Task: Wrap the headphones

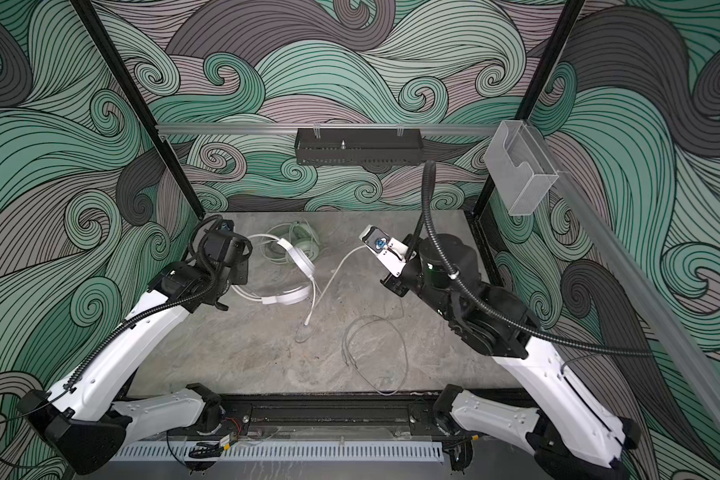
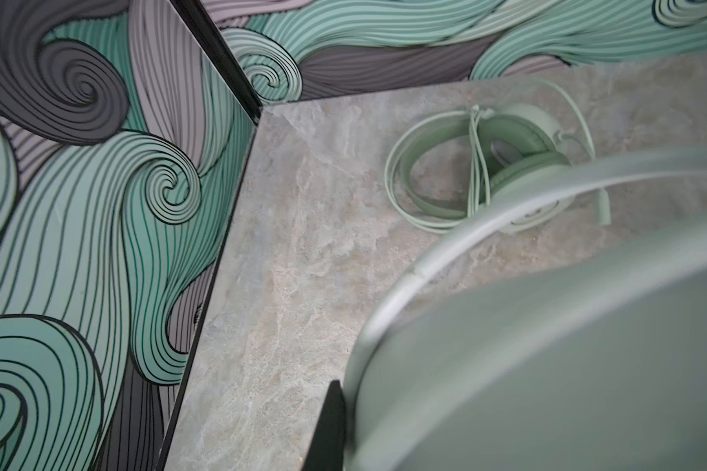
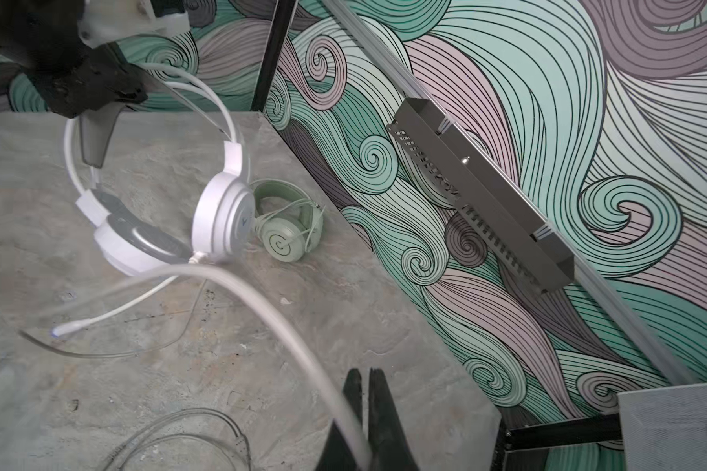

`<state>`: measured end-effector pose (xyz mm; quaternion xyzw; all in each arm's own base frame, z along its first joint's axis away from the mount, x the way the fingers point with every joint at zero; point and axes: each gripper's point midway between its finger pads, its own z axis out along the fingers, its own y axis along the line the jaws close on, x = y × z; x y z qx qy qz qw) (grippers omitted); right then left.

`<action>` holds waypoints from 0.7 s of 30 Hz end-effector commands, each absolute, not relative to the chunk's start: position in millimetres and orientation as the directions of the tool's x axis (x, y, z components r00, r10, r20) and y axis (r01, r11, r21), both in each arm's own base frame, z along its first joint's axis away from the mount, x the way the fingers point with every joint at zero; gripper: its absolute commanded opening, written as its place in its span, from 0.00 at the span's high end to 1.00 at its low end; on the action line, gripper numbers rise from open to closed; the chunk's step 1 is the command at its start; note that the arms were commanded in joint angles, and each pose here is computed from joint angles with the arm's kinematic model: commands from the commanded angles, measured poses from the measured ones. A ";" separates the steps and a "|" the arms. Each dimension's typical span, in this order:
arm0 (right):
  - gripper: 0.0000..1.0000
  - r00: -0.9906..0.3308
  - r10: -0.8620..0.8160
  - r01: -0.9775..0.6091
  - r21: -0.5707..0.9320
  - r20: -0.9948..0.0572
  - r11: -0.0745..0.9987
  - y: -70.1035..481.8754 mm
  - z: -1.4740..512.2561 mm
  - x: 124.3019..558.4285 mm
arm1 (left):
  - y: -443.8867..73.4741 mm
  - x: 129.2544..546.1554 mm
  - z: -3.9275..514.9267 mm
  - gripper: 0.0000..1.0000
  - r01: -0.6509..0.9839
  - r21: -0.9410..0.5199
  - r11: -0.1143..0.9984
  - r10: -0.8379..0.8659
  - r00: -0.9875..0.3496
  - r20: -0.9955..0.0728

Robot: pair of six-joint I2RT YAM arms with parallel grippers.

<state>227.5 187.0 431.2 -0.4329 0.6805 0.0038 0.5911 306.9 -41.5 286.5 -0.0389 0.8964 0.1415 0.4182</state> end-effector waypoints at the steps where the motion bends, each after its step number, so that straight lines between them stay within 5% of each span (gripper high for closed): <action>1: 0.97 -0.015 -0.532 -0.574 -0.428 -0.847 0.698 183.6 410.0 240.5 | -25.3 304.2 336.3 1.00 -0.331 0.118 0.936 -0.070 -0.507 -0.859; 4: 0.91 -0.249 -0.479 -0.488 -0.318 -0.842 0.813 147.9 361.5 268.4 | -20.3 300.5 355.9 1.00 -0.353 0.085 0.932 -0.094 -0.460 -0.883; 8: 0.83 -0.555 -0.170 -0.250 -0.032 -0.814 0.968 89.2 303.7 306.9 | -25.2 298.4 367.8 1.00 -0.328 0.029 0.944 -0.125 -0.440 -0.889; 11: 0.68 -0.602 -0.087 -0.191 0.038 -0.794 0.981 86.5 292.8 318.6 | -36.5 297.1 367.7 1.00 -0.267 -0.016 0.964 -0.140 -0.456 -0.879; 16: 0.24 -0.666 -0.017 -0.141 0.104 -0.746 0.985 85.1 290.9 317.9 | -41.4 292.4 374.7 1.00 -0.231 -0.049 0.972 -0.153 -0.458 -0.876; 21: 0.11 -0.738 0.083 -0.111 0.241 -0.670 0.964 90.9 283.5 295.2 | -45.8 298.7 388.7 1.00 -0.206 -0.054 0.977 -0.142 -0.439 -0.887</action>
